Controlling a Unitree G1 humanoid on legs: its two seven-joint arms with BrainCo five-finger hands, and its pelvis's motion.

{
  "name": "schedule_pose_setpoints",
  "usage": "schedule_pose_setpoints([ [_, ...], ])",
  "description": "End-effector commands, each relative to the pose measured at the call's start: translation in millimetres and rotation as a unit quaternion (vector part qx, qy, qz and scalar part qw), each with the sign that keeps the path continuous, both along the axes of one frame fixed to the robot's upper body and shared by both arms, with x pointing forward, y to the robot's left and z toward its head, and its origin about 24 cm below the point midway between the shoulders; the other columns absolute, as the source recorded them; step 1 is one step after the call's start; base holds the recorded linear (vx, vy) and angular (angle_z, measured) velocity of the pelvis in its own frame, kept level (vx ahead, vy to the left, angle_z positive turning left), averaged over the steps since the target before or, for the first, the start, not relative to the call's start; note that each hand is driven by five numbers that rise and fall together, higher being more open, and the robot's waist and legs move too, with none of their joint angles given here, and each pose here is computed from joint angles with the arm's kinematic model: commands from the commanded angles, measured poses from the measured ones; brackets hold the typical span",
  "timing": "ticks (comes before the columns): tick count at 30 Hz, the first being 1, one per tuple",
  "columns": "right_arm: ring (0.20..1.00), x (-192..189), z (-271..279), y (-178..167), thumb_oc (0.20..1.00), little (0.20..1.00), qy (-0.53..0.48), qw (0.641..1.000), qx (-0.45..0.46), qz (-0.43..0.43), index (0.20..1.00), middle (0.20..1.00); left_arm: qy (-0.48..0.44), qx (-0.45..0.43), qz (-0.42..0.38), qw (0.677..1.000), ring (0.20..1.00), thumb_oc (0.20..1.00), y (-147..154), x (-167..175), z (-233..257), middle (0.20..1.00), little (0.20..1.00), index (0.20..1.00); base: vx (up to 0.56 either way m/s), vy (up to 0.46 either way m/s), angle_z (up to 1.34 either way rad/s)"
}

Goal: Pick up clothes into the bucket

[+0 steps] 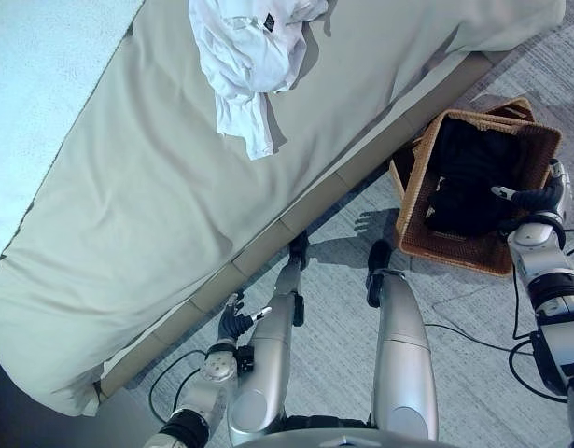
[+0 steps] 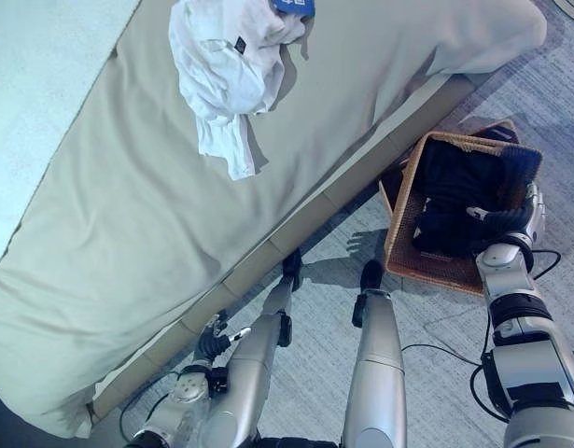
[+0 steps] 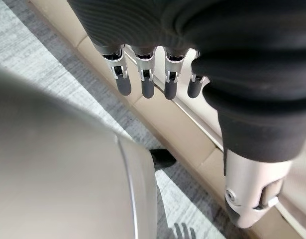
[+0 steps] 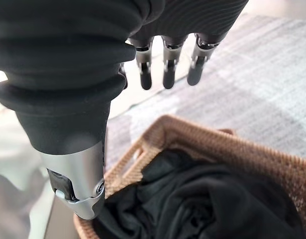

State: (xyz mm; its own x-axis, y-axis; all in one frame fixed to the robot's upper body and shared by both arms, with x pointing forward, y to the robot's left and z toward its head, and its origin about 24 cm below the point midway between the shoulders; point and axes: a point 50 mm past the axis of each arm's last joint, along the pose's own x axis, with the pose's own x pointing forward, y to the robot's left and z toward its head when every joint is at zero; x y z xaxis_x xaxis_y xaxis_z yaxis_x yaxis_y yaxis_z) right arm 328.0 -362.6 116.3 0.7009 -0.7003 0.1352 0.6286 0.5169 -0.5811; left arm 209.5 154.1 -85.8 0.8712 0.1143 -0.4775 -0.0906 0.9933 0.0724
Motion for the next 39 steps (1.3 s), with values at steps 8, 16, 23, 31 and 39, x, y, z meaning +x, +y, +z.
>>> schedule_pose_setpoints([
  [8, 1.0, -41.9, -86.8, 26.7, 1.0, 1.0, 0.072, 0.996, 0.046, 0.019, 1.0, 1.0, -0.065, -0.073, 0.226, 0.969, 1.0, 1.0, 53.6, 7.0, 19.1, 1.0, 1.0, 1.0, 0.0, -0.002, -0.03],
  [16, 1.0, -75.0, -134.8, 75.2, 1.0, 1.0, 0.118, 0.982, 0.065, 0.13, 1.0, 1.0, -0.281, 0.095, 0.32, 0.9, 1.0, 1.0, 149.9, 25.8, 121.6, 1.0, 1.0, 1.0, 0.0, -0.003, -0.05],
  [23, 1.0, -95.1, -163.8, 110.5, 1.0, 1.0, 0.213, 0.94, 0.044, 0.261, 1.0, 1.0, -0.402, 0.232, 0.292, 0.836, 1.0, 1.0, 186.3, 47.8, 213.6, 1.0, 1.0, 1.0, -0.01, 0.044, -0.24],
  [31, 1.0, -101.4, -171.3, 132.3, 1.0, 1.0, 0.235, 0.913, 0.054, 0.33, 1.0, 1.0, -0.408, 0.364, 0.271, 0.793, 1.0, 1.0, 212.8, 68.2, 271.4, 1.0, 1.0, 1.0, 0.0, 0.089, -0.32],
  [39, 1.0, -98.1, -160.5, 143.7, 1.0, 1.0, 0.233, 0.888, 0.011, 0.397, 1.0, 1.0, -0.388, 0.443, 0.233, 0.774, 1.0, 1.0, 223.1, 85.9, 310.1, 1.0, 1.0, 1.0, -0.02, 0.089, -0.25],
])
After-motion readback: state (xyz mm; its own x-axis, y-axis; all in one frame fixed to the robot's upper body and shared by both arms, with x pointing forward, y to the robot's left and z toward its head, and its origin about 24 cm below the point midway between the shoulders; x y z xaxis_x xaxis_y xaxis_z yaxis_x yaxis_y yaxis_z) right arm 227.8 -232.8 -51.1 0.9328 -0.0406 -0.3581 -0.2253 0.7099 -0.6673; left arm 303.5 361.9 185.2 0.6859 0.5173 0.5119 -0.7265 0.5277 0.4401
